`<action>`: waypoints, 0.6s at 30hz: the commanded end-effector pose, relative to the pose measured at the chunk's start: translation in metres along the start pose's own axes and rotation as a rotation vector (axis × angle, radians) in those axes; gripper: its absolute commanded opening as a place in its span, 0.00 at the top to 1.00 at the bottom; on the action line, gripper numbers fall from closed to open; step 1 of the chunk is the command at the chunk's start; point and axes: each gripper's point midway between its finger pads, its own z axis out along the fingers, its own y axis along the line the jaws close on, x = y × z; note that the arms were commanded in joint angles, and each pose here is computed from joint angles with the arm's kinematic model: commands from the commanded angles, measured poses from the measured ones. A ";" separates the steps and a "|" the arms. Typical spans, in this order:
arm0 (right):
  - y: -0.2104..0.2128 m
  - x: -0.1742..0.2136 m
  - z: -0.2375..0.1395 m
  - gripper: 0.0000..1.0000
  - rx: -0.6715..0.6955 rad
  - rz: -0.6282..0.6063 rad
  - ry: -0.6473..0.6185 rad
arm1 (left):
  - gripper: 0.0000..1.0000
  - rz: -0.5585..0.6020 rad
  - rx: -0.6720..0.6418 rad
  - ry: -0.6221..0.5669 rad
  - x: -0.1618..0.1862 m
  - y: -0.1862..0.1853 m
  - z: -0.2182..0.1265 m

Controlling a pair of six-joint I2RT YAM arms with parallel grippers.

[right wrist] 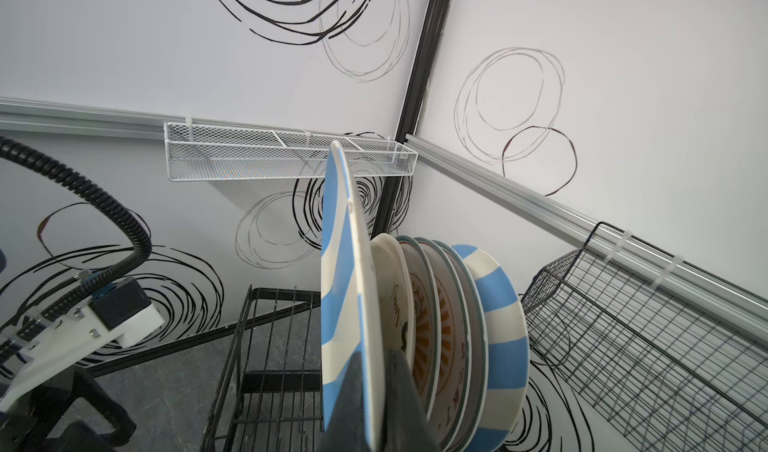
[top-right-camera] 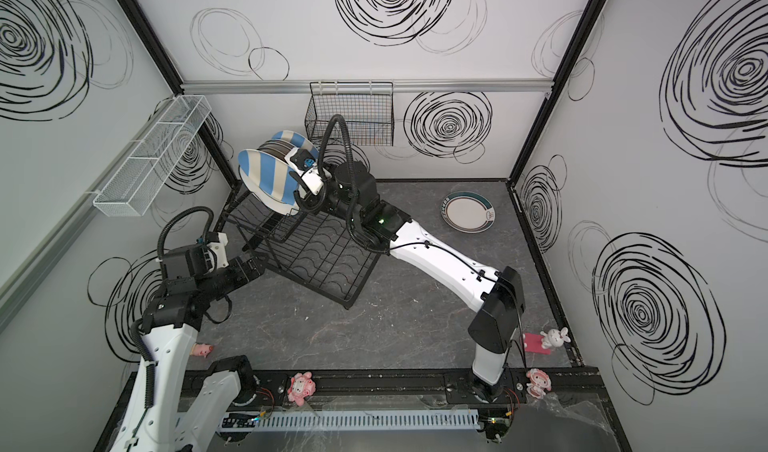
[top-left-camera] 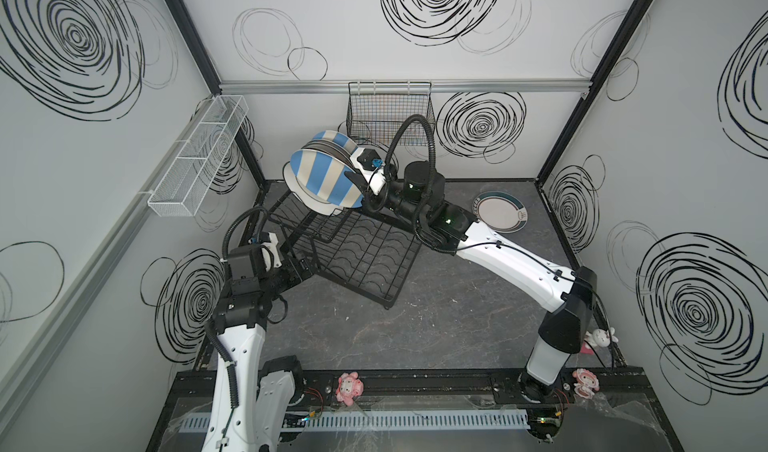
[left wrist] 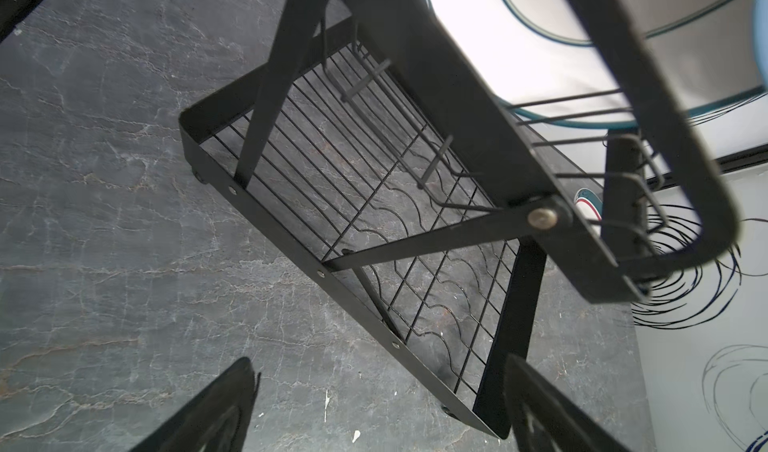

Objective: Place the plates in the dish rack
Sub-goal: 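Carry the striped plate with the right gripper into the rack slot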

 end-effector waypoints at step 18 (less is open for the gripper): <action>-0.006 -0.008 0.026 1.00 0.045 0.005 -0.073 | 0.04 0.030 0.008 -0.024 -0.002 0.002 0.003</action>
